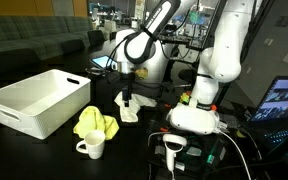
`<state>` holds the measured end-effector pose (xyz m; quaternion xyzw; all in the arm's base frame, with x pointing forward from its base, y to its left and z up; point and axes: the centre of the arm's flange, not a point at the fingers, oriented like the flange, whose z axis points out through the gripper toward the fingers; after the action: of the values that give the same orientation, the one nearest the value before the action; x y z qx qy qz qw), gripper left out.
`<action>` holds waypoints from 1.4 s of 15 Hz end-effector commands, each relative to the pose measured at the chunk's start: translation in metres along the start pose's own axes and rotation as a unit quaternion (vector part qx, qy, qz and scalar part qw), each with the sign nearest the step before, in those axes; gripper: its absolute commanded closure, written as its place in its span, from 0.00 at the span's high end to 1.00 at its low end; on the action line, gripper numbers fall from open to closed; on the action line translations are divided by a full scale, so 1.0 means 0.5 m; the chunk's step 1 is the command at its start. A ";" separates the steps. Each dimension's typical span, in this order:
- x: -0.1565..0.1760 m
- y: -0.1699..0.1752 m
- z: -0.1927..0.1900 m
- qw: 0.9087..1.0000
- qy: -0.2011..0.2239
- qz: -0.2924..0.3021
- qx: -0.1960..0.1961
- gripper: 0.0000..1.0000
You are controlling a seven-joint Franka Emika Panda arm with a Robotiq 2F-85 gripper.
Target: Pick up the white towel and put it in the basket , pick up the marker and put it in the cup, then, pick up the yellow towel and put it in the basket, and finally pick up the masking tape and put it in the cup
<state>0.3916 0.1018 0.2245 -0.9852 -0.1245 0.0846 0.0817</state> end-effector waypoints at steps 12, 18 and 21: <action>0.025 0.061 0.234 0.997 0.031 0.067 -0.024 1.00; 0.071 0.078 0.253 0.995 0.003 0.078 -0.055 1.00; 0.099 0.084 0.271 0.994 0.001 0.092 -0.052 1.00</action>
<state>0.4025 0.0850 0.0922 -0.9954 -0.0514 0.0763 0.0257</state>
